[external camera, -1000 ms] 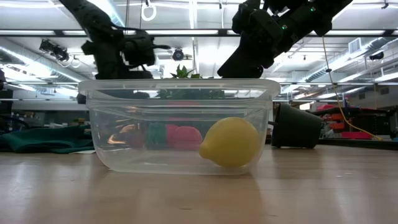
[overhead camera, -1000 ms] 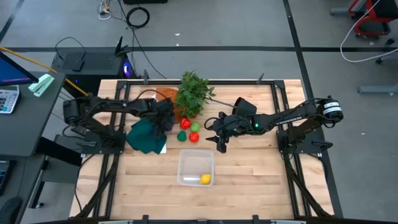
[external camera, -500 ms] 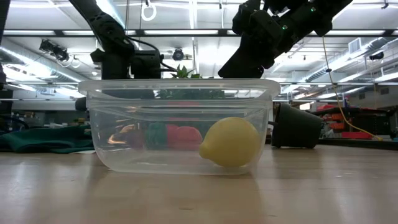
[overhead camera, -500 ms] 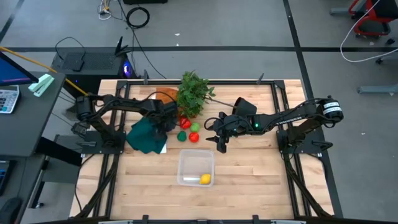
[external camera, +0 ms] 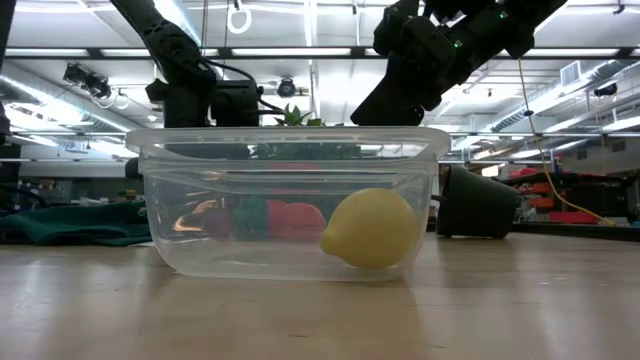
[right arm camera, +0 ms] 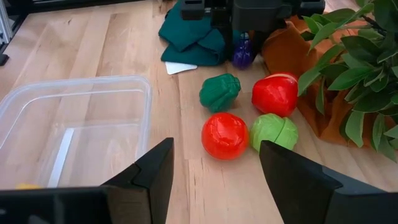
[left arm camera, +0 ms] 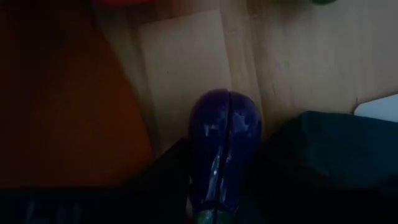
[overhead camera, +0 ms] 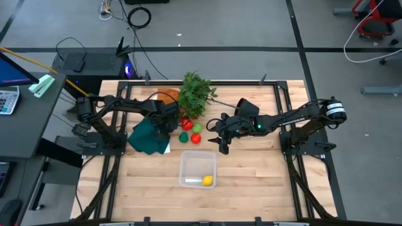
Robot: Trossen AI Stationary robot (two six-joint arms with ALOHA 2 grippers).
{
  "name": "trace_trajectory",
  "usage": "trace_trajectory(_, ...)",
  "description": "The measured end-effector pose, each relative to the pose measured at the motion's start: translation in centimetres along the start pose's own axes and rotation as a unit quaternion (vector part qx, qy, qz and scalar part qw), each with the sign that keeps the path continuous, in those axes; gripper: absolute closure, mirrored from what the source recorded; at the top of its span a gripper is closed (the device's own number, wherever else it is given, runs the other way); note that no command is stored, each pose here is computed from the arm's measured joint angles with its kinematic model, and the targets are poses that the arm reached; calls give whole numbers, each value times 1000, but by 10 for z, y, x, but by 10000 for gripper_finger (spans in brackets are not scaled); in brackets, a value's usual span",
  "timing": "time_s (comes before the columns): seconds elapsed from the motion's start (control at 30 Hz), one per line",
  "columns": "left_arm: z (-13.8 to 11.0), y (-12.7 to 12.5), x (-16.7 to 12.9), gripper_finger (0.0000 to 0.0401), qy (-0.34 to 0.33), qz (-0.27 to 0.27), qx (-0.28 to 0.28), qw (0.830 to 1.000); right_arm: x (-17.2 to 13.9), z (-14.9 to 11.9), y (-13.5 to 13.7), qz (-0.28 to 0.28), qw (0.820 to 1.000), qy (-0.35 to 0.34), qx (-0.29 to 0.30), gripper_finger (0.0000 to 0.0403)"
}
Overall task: Pick and placing Produce into tupperware
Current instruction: Put the purple eggplant into the transparent bin
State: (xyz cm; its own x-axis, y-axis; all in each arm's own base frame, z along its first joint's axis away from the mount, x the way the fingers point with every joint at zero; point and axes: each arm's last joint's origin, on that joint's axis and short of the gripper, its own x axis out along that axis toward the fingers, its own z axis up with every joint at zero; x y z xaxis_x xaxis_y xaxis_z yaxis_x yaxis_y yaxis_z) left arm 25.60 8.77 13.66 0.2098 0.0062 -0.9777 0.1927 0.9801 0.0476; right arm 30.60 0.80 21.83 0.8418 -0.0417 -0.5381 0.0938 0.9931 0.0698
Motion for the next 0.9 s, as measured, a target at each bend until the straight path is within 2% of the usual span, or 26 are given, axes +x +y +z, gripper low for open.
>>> trace_trajectory(0.2,0,0,0,237,0,0,-11,1000,0,0,0,0,1000,0,0,208)
trace_trajectory(0.37,1,0,-3,247,8,-4,-15,1000,0,0,0,0,1000,0,0,208)
trace_trajectory(0.67,21,10,-27,242,-1,3,-23,1000,0,0,0,0,1000,1,4,208)
trace_trajectory(0.9,32,-1,-41,251,25,-15,-27,999,0,-1,0,-1,1000,7,4,208)
